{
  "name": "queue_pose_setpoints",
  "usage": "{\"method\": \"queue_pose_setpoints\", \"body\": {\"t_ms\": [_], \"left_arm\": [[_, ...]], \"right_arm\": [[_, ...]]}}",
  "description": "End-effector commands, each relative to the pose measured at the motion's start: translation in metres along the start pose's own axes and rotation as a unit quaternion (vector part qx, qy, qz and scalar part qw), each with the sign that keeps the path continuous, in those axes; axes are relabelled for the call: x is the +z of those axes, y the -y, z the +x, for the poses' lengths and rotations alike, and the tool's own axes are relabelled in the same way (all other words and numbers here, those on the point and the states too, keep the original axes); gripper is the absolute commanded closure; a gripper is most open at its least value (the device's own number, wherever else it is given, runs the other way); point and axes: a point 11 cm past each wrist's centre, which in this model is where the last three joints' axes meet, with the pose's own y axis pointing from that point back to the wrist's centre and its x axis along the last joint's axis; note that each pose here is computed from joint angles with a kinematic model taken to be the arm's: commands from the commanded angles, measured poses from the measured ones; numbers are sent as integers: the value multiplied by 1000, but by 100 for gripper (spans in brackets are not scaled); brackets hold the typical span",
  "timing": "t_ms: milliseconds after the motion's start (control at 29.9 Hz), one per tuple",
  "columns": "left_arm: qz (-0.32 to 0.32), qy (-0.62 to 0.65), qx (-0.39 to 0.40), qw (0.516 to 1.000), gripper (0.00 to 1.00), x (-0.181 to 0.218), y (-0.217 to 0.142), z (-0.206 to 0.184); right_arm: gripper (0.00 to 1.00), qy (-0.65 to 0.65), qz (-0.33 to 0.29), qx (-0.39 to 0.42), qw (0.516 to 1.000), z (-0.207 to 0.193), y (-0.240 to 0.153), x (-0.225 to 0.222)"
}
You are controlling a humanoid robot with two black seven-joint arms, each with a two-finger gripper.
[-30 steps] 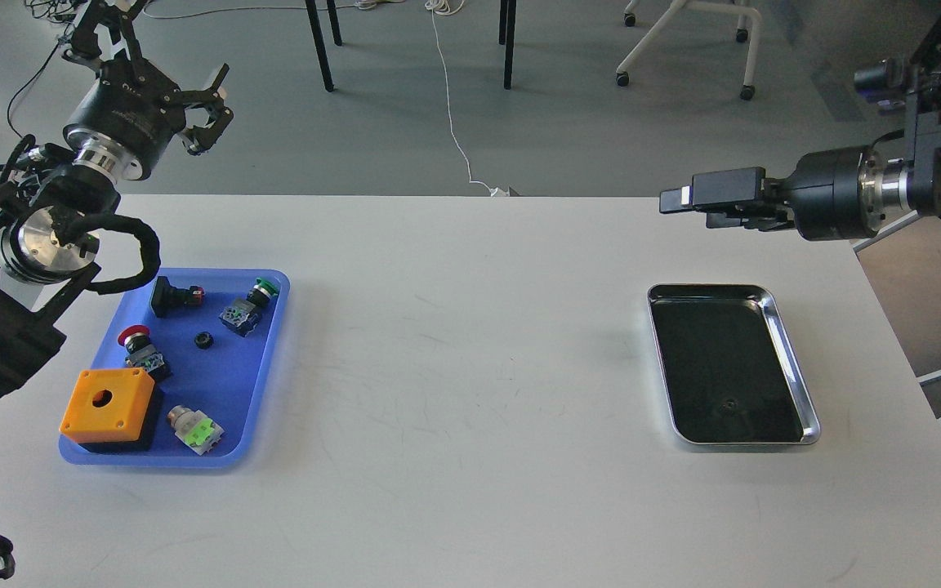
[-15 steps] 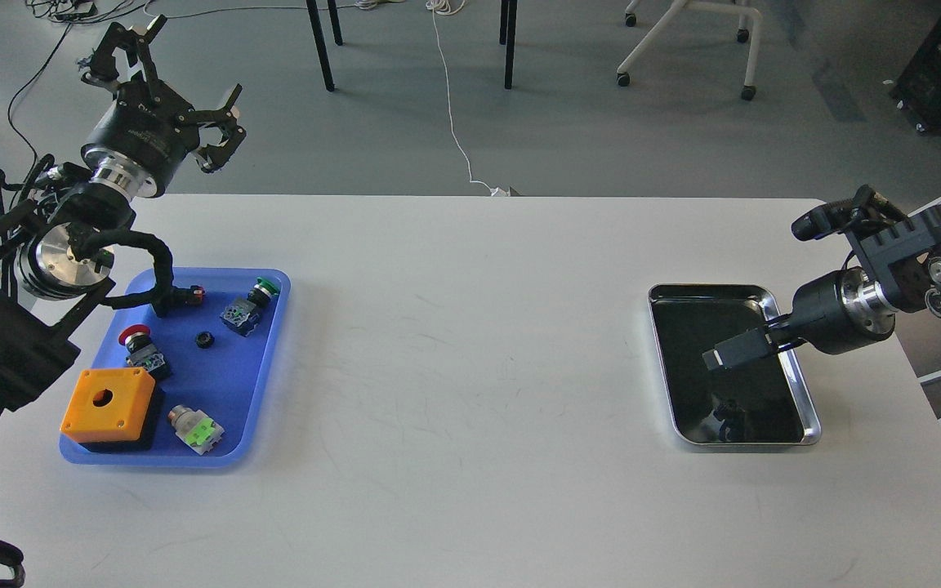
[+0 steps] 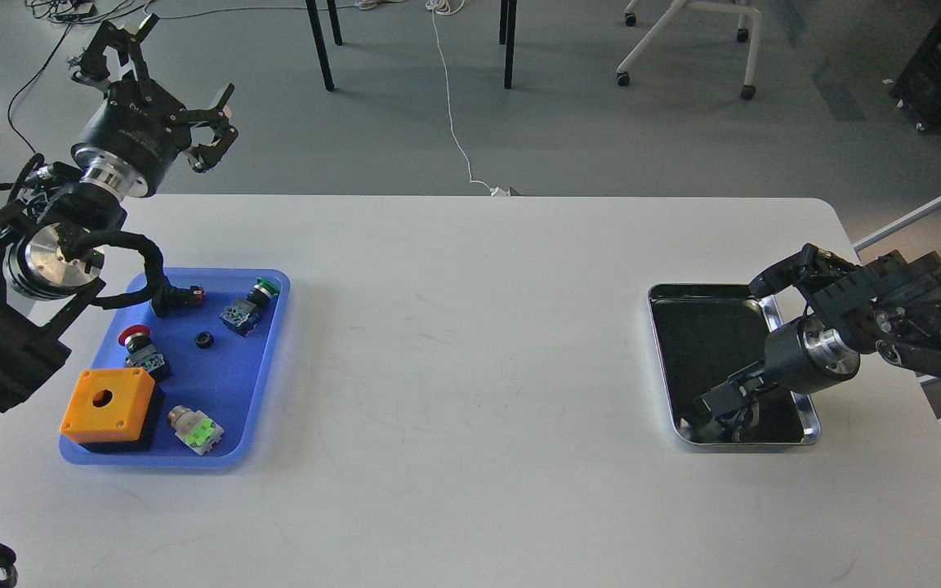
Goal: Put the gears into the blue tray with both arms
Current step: 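Reach the right gripper into the metal tray and grasp another black gear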
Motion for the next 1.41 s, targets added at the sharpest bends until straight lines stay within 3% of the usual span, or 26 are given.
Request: {"method": "queue_pose_setpoints", "body": {"t_ms": [0,569,937,1372], "left_arm": [[-1,3,1,1000,2,3,-1,2],[-3,4,-4,1000,2,6,-2,3],[-5,10,-1,1000,2,12,-4,6],[-7,13,1,1000,2,15,-5,8]], "right_arm": [[39,0,1,-2,1000,-2,2,-1],[55,-31,-18,-24,999,-8,-1,6],[73,-37,-16,-22,999,-2,-1,2],[77,-56,-23,1,998,23,-18,-3]]}}
